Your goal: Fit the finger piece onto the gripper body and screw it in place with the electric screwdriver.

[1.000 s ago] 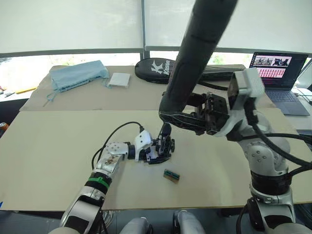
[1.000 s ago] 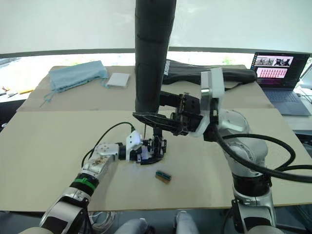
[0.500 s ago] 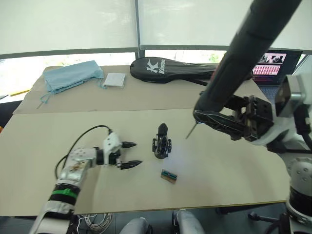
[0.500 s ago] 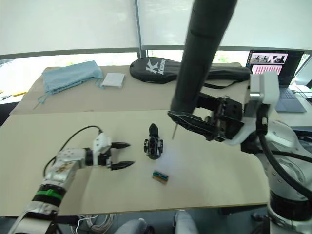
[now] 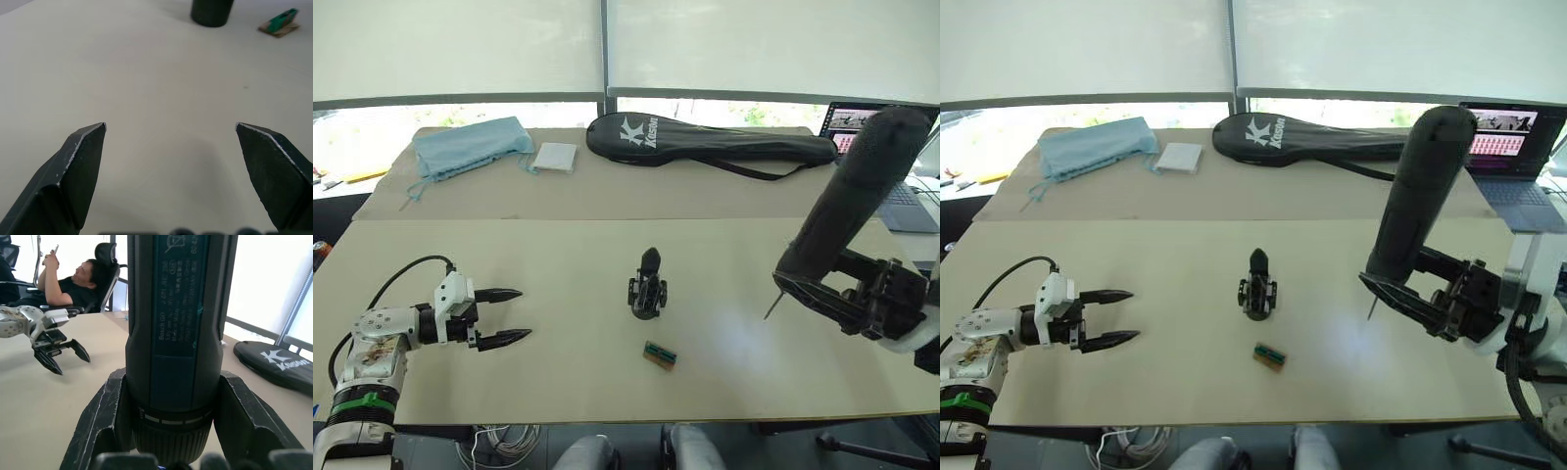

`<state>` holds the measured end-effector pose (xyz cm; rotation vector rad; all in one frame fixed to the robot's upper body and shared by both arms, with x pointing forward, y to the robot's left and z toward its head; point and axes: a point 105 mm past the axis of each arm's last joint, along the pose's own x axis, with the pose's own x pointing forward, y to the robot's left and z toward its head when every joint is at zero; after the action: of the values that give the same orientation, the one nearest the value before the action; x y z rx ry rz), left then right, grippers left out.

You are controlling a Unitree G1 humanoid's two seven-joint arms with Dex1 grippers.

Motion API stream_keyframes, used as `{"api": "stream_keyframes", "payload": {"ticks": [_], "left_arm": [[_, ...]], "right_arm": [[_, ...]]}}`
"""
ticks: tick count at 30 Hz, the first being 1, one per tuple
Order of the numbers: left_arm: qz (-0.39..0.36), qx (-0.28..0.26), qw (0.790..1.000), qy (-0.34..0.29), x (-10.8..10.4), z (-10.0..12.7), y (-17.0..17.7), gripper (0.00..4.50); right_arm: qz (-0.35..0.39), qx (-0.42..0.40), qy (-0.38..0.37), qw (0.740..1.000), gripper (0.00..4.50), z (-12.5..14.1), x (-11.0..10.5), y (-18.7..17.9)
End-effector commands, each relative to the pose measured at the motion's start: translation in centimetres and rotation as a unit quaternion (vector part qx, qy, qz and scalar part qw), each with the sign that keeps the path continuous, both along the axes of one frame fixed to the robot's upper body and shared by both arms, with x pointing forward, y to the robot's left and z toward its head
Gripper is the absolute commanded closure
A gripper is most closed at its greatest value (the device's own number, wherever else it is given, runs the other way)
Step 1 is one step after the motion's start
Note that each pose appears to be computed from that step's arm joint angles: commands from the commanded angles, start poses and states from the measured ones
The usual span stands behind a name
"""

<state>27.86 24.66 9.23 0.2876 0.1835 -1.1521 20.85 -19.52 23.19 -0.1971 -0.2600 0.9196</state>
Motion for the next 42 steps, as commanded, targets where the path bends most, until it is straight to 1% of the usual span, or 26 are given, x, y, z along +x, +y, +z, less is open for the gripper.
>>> {"api": "stream_keyframes", "payload": {"ticks": [1, 4, 7, 11, 16, 21, 29, 35, 42], "left_arm": [[-0.04, -0.02, 0.999, -0.02, -0.5, 1.4, -1.8, 0.03], [-0.083, -0.028, 0.996, -0.016, -1.4, 1.3, -4.3, 0.03], [-0.111, -0.024, 0.994, -0.009, -2.2, 1.0, -5.8, 0.03], [-0.134, -0.013, 0.991, -0.008, -2.8, 0.1, -7.8, 0.03], [-0.153, -0.011, 0.988, -0.009, -3.2, -1.0, -10.1, 0.03], [-0.191, 0.0, 0.982, -0.004, -3.9, -2.5, -12.4, 0.03], [-0.196, -0.002, 0.981, -0.003, -2.8, -3.4, -15.7, 0.03], [-0.204, -0.001, 0.979, 0.002, -2.9, -4.1, -17.6, 0.03], [-0.202, 0.0, 0.979, 0.01, -2.8, -4.5, -19.0, 0.03]], "right_arm": [[0.03, -0.002, -0.058, 0.998, 2.59, 1.7, -0.9, 1.4], [0.088, 0.014, -0.084, 0.993, 2.59, 2.7, -1.0, 3.6], [0.13, 0.025, -0.087, 0.987, 2.59, 2.9, -1.1, 5.4], [0.185, 0.039, -0.082, 0.978, 2.59, 2.5, -1.6, 8.1], [0.221, 0.04, -0.076, 0.971, 2.59, 1.3, -1.7, 10.3], [0.238, 0.039, -0.065, 0.968, 2.59, 0.0, -1.5, 11.4], [0.246, 0.025, -0.059, 0.967, 2.59, -2.2, -1.0, 11.7], [0.242, 0.02, -0.057, 0.968, 2.59, -3.2, -0.5, 11.7], [0.238, 0.02, -0.061, 0.969, 2.59, -3.4, 0.2, 11.7]]}}
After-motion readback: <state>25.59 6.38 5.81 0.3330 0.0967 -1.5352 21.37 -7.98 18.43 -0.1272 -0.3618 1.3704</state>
